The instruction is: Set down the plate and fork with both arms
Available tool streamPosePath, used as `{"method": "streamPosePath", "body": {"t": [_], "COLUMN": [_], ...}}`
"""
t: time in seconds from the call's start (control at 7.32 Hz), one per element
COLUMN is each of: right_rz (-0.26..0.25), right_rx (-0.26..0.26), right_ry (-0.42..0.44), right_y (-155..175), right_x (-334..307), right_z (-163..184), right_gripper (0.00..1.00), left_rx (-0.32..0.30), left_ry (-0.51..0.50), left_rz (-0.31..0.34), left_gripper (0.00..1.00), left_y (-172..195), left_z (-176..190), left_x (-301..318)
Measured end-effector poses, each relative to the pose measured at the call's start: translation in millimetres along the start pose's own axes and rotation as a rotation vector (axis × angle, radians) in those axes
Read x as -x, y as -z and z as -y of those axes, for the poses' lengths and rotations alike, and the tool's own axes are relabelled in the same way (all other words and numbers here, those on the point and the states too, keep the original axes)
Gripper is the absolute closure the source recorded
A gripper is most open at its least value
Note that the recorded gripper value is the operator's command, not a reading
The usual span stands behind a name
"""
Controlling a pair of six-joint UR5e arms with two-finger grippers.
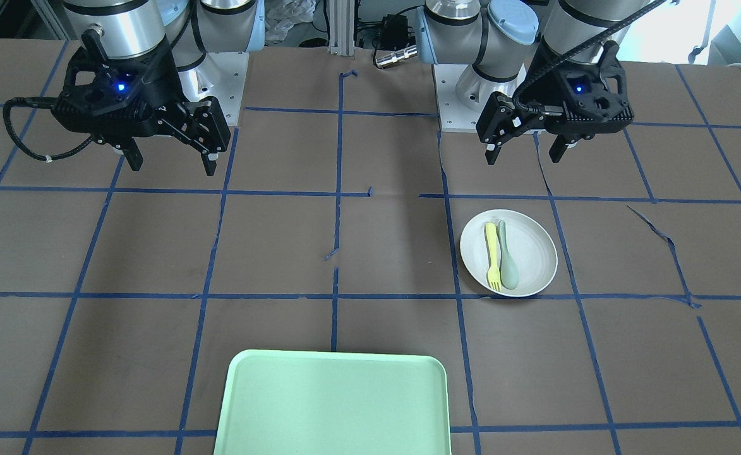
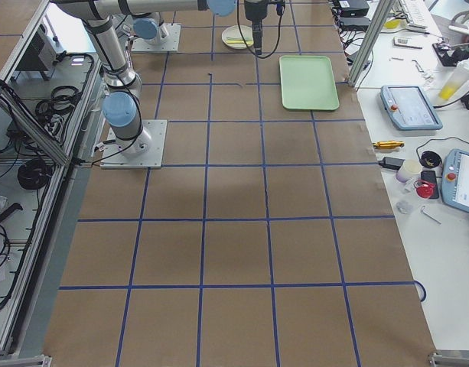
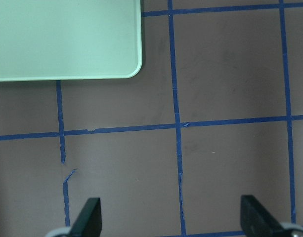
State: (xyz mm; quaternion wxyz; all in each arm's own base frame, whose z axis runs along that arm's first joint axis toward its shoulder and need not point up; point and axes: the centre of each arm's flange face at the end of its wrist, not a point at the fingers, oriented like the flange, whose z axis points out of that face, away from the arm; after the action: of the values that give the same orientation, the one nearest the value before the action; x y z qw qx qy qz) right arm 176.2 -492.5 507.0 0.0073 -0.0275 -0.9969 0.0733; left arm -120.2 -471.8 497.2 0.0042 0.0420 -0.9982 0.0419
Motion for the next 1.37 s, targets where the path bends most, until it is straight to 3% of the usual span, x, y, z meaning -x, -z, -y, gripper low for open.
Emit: {"method": "streamPosePath", "body": {"t": [1.37], "right_rz": [0.002], "right_rx": [0.000], "right_ry": [-0.007], "right_y": [0.1], "right_x": [0.3], "right_z": [-0.2], "right_gripper": [0.00], "left_rx": [-0.007], "left_ry": [-0.005], "left_rz": [0.002], "left_gripper": [0.00], "left_y": [3.3], "left_z": [-2.8], "left_x": [0.2]}}
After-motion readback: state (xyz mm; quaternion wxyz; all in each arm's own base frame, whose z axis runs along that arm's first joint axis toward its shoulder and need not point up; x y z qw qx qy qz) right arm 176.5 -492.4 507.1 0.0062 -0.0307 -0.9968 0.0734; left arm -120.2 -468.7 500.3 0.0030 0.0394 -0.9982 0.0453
